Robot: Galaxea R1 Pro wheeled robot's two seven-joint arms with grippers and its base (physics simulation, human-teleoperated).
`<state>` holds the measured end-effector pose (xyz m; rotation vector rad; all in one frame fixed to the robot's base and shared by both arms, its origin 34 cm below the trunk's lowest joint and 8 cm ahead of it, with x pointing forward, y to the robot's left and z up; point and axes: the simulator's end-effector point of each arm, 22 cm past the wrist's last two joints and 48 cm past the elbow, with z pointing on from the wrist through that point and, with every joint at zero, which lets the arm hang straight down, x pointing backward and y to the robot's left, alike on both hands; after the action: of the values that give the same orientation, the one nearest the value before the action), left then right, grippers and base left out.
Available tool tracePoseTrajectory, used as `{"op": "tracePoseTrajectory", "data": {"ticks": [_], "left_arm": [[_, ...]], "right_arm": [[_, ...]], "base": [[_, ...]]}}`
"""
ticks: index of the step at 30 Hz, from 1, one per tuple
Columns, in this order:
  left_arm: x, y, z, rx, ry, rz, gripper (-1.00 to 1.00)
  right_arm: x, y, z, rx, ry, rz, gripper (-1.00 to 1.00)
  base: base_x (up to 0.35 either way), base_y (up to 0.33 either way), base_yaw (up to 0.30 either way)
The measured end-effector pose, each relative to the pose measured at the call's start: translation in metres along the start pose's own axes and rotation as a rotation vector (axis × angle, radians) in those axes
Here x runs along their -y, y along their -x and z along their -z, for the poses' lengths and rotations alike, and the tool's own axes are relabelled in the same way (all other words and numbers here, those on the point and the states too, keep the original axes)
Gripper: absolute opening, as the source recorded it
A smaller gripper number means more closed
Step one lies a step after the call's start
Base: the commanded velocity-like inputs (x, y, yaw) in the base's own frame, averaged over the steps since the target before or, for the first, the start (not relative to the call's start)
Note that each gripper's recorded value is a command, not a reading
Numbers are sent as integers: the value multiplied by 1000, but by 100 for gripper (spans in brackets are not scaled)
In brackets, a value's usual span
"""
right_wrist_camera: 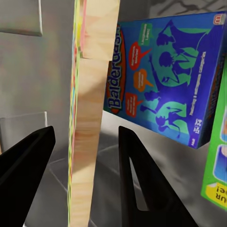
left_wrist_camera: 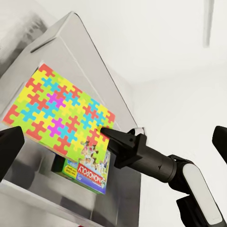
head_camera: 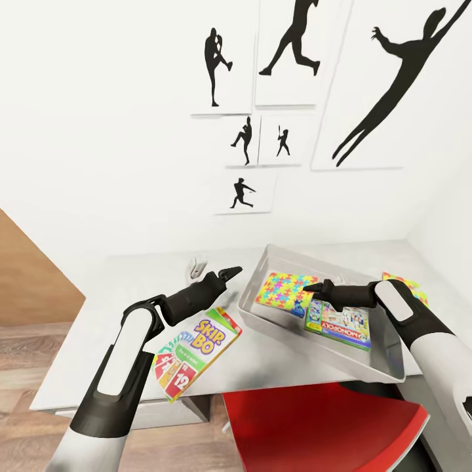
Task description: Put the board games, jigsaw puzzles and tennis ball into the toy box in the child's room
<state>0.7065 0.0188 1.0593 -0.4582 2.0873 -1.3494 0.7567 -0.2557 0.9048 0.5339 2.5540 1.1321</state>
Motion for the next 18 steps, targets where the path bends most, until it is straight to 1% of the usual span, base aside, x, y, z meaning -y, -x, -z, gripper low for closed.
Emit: {"op": "tracePoseTrajectory", "data": {"ticks": [9,10,18], "left_arm": [[-1,0,0,-1,1,1,100],[-1,0,0,0,1,1,100],[-1,0,0,-1,1,1,100]], "right_arm": [[2,1,1,3,-1,-4,-100],[2,1,1,4,-1,-4,100],[3,2,2,5,-3,-5,100]], "base": [[0,0,0],[0,0,0],[0,0,0]]}}
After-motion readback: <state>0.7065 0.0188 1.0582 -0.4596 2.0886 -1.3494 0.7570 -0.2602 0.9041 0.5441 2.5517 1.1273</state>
